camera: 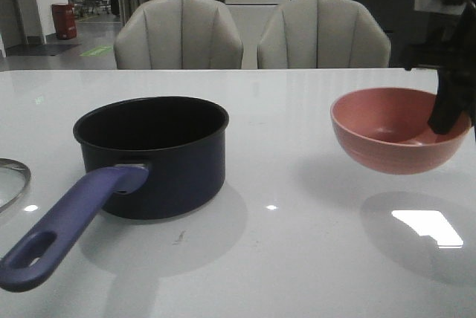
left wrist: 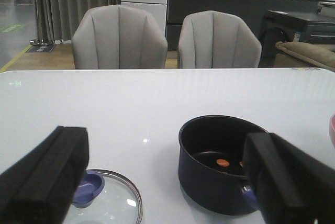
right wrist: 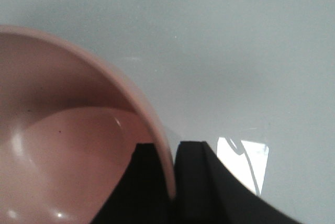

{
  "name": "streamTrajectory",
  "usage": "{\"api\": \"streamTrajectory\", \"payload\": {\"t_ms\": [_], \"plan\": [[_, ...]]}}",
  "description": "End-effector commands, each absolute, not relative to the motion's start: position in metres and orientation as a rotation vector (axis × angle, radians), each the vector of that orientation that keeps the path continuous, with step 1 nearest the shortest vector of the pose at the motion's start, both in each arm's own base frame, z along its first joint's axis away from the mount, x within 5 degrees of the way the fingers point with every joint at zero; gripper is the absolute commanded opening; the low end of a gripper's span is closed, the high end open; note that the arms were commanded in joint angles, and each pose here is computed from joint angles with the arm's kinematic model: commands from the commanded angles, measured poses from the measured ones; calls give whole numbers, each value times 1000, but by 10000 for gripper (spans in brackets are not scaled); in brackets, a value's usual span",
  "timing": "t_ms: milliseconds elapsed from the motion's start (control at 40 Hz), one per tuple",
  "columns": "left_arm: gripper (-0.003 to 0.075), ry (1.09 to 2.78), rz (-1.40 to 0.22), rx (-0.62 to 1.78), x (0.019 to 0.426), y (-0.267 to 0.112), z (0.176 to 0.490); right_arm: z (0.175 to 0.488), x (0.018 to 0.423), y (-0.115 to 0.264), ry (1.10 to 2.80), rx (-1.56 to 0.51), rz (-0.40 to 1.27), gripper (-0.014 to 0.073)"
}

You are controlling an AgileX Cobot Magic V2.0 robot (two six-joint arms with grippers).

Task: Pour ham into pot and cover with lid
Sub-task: 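Bring the empty pink bowl back and lower it to the table, then release the pink bowl and raise the right gripper away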

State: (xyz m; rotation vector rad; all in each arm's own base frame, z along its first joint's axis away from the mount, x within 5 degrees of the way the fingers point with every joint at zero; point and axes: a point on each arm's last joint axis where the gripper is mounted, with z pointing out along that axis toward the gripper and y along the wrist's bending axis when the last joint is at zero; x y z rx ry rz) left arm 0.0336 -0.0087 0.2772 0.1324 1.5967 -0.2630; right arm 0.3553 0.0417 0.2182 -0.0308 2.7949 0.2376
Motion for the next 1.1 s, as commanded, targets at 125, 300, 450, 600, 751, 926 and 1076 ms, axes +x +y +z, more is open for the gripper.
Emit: {"api": "streamTrajectory", "payload": {"t_ms": [125,300,450,600,751,926,1076], "plan": [[637,1520,-286,128,34,-9,291,230,378,43,2791,-46,263,169],[637,1520,-286,128,34,-9,291,223,387,44,2803,-47,262,314],[637,1520,-286,128,34,-9,291,222,390,43,2785,-55,240,417],[637,1520,-286,128,34,-9,291,235,387,41,2736,-164,203,422],[637,1520,-286,128,34,-9,291,267,371,44,2610,-259,211,422],[637,1520,-286,128,34,-9,291,304,339,55,2390,-295,281,422],[637,1520,-286,128,34,-9,291,327,300,61,2212,-288,278,422]]}}
